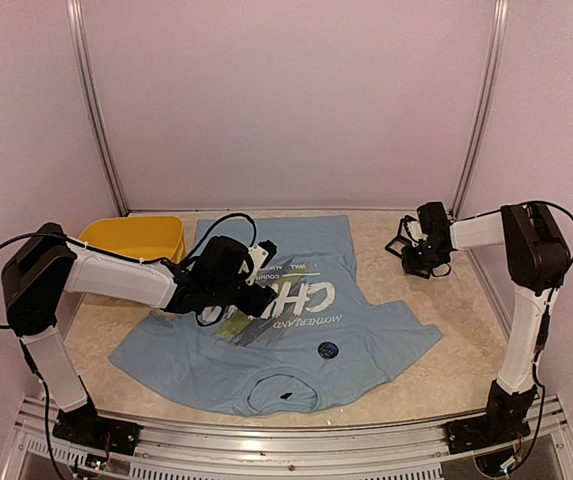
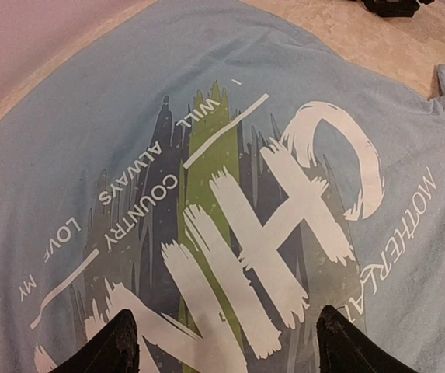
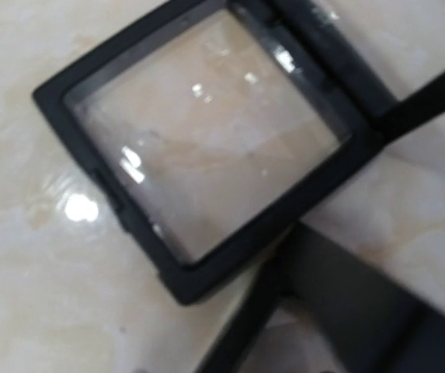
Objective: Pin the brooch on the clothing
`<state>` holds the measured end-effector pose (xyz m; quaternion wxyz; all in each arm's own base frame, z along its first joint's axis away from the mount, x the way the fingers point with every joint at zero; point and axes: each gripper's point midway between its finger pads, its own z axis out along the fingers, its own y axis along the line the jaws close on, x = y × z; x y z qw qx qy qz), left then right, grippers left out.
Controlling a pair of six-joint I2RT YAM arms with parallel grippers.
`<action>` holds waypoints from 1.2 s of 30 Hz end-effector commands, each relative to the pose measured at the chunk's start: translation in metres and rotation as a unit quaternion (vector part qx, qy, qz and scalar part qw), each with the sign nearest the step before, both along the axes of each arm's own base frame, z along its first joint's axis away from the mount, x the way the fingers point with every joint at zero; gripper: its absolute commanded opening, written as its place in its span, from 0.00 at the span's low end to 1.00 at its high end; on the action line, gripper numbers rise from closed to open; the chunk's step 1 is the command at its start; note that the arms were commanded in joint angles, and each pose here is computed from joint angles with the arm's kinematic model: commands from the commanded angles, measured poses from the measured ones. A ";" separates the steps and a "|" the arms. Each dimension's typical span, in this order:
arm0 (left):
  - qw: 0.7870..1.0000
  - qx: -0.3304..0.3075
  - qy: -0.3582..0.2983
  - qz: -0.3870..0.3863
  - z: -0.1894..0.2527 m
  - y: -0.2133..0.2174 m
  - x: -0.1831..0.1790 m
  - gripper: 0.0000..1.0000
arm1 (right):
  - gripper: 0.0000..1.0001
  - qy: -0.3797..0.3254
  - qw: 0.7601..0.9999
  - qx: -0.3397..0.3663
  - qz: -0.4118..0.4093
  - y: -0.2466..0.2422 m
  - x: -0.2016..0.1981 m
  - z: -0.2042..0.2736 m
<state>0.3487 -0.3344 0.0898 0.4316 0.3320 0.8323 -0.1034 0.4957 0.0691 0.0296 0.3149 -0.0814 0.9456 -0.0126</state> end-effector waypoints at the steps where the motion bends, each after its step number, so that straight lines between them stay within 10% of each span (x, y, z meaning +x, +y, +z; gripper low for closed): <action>1: 1.000 0.008 0.000 -0.004 -0.001 -0.004 0.006 0.74 | 0.49 0.022 1.000 -0.011 0.013 0.002 -0.011 -0.001; 25: 1.000 0.016 0.010 -0.011 -0.009 -0.006 0.006 0.74 | 0.01 -0.001 1.000 -0.009 0.004 0.000 -0.014 0.035; 36: 1.000 0.000 0.001 -0.017 0.003 -0.008 0.003 0.74 | 0.00 -0.026 0.999 0.005 0.035 0.016 -0.016 0.076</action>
